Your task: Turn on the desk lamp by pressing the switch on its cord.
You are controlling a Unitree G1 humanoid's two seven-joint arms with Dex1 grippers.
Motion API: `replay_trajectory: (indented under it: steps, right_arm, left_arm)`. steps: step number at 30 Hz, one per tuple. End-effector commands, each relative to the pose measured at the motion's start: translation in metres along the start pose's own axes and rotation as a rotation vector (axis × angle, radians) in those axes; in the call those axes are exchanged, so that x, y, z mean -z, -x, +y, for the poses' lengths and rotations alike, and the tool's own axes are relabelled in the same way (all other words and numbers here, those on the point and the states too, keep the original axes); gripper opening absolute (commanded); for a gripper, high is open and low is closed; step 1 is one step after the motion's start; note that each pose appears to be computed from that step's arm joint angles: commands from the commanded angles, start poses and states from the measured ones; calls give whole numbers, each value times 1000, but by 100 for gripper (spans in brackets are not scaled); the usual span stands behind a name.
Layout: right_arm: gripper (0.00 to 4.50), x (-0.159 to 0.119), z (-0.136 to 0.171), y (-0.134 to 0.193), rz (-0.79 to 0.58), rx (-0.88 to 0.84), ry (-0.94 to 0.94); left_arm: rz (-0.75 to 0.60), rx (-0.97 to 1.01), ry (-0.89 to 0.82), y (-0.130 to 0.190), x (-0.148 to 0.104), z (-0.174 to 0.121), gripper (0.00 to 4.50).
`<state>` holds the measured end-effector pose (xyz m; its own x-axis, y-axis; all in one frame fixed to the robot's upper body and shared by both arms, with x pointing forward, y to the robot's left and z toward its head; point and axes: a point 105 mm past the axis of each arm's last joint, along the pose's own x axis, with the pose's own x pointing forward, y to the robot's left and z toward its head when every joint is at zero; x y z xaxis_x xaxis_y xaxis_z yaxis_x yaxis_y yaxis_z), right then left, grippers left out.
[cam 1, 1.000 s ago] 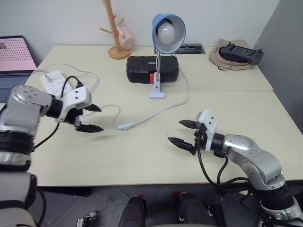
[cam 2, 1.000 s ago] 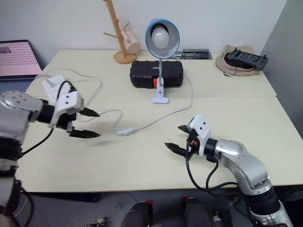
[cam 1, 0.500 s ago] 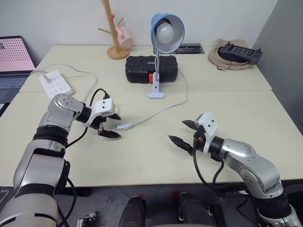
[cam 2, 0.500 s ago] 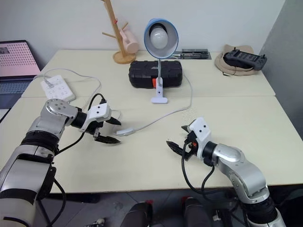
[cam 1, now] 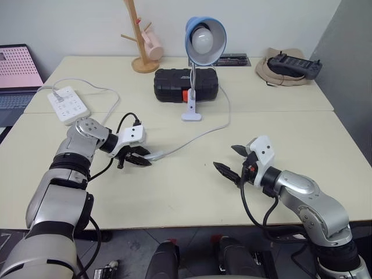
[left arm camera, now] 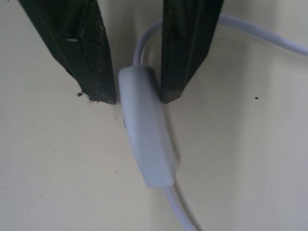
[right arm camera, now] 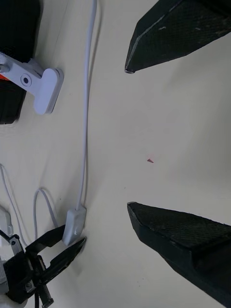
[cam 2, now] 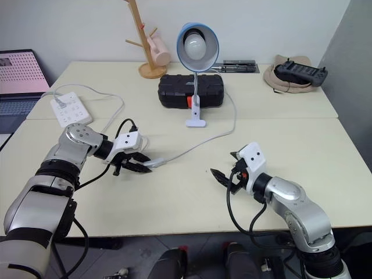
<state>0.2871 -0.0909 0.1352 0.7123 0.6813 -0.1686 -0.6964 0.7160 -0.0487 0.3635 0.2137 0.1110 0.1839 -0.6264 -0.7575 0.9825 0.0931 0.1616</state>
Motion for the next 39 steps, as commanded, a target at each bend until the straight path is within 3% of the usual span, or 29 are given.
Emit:
replay_trajectory:
  steps: [1, 7, 11, 14, 17, 20, 23, 27, 35, 39]
  right_arm:
    - [450, -15, 2, 3, -55, 3, 20]
    - [450, -16, 1, 3, -59, 3, 15]
    - [450, -18, 0, 3, -71, 3, -20]
    - [450, -19, -1, 9, -89, -37, -139]
    - [450, -16, -8, 18, -88, -76, -285]
    - [450, -23, -5, 25, -131, -141, -422]
    - [450, -52, 10, 33, -267, -304, -595]
    - [450, -75, 18, 41, -331, -435, -724]
    - [450, -92, 24, 49, -308, -519, -882]
    - [450, -89, 35, 37, -267, -555, -944]
  left_arm:
    - [17, -22, -21, 2, 1, 3, 56]
    - [23, -24, -19, 5, 4, 2, 41]
    - [-77, -11, 98, 4, -14, 7, 41]
    - [-301, 91, 317, 4, -63, 3, 41]
    - [-504, 261, 500, 6, -116, -22, 41]
    - [-622, 326, 649, 14, -149, -34, 41]
    - [-711, 409, 765, 19, -173, -47, 41]
    - [-756, 458, 811, 9, -176, -62, 41]
    - [-811, 516, 826, 2, -177, -81, 41]
    - [-827, 535, 828, 2, -179, -87, 41]
